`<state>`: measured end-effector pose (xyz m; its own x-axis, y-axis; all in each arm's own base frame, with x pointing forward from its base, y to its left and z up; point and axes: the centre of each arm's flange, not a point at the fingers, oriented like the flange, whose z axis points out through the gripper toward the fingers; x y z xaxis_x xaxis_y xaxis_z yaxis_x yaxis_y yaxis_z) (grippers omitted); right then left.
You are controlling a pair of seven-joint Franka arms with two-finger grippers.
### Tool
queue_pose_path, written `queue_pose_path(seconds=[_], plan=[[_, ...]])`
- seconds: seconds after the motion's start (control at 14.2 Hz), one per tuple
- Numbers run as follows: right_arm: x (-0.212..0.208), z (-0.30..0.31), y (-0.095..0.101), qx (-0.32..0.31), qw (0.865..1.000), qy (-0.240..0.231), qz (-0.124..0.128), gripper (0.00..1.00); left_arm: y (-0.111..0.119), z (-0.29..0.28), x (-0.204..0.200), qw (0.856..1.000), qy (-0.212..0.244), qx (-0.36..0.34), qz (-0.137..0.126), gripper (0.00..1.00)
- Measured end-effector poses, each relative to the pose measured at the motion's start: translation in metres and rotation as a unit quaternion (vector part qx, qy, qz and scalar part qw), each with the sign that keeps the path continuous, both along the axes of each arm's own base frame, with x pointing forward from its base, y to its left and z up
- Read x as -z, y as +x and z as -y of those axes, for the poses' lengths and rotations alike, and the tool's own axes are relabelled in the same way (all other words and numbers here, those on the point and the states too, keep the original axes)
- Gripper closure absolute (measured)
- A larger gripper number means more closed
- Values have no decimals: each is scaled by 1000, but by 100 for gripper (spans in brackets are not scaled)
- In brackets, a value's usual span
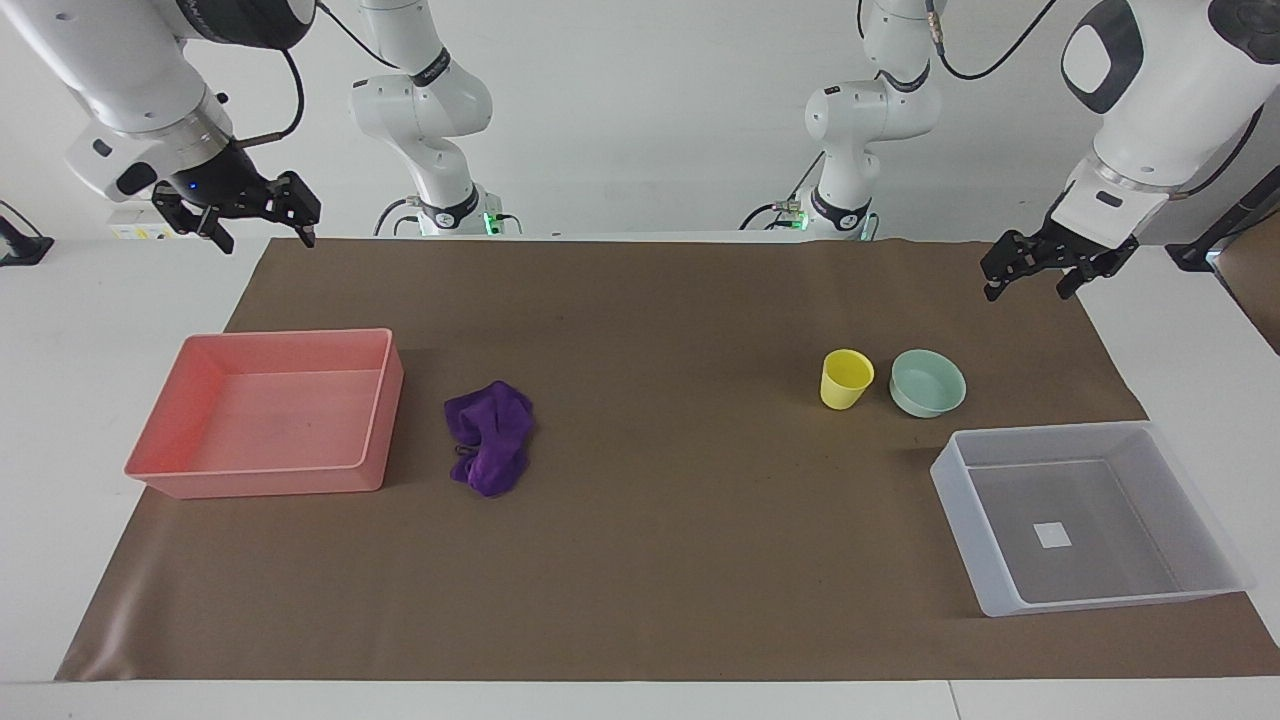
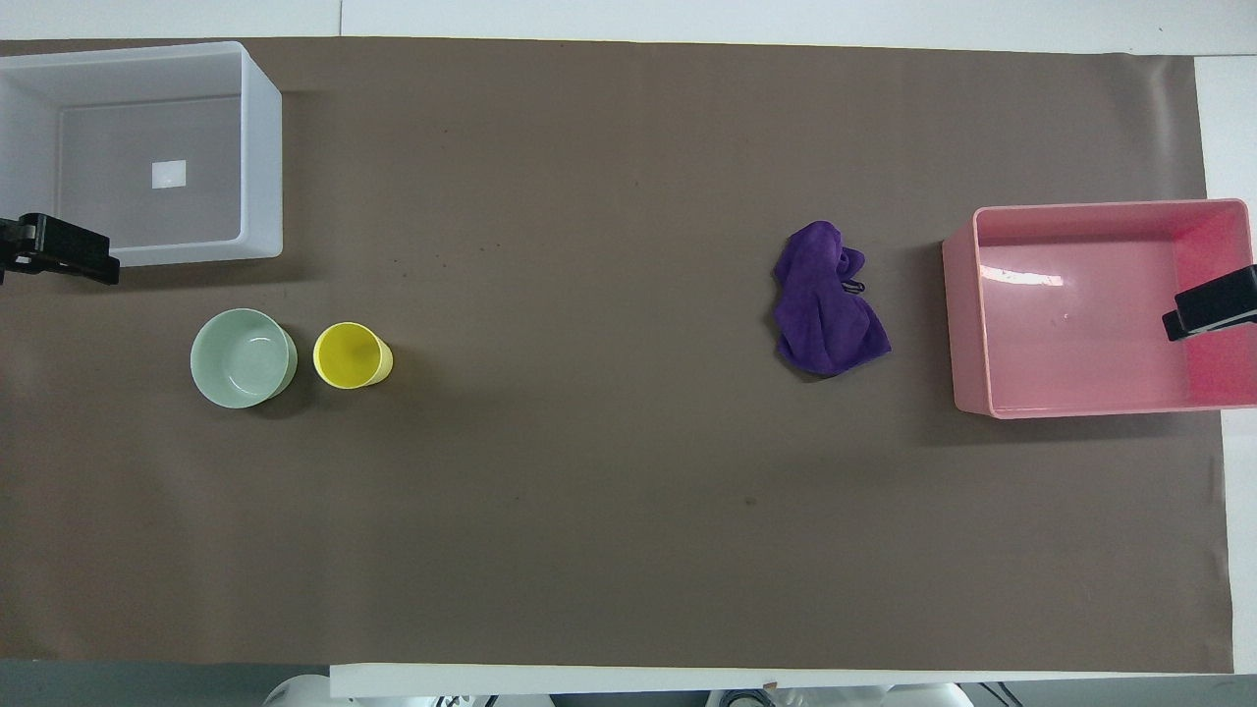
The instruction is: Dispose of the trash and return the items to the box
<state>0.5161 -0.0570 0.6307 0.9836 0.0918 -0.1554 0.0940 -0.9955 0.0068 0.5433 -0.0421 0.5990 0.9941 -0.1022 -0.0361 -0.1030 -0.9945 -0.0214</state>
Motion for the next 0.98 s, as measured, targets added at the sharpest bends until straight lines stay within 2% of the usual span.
queue_pose_path(seconds=[0.7,0.84,0.98], plan=[[0,0,0,0,1000,0,-1,0,0,-2,2,1000,0,-2,-2,0],[0,-2,0,-2,1000,2,0,0,2,-5,9,1000,-1,-6,6,0],[-2,-18,7,-14,999,20,24,0,1,-13,39,999,-1,-28,17,0]])
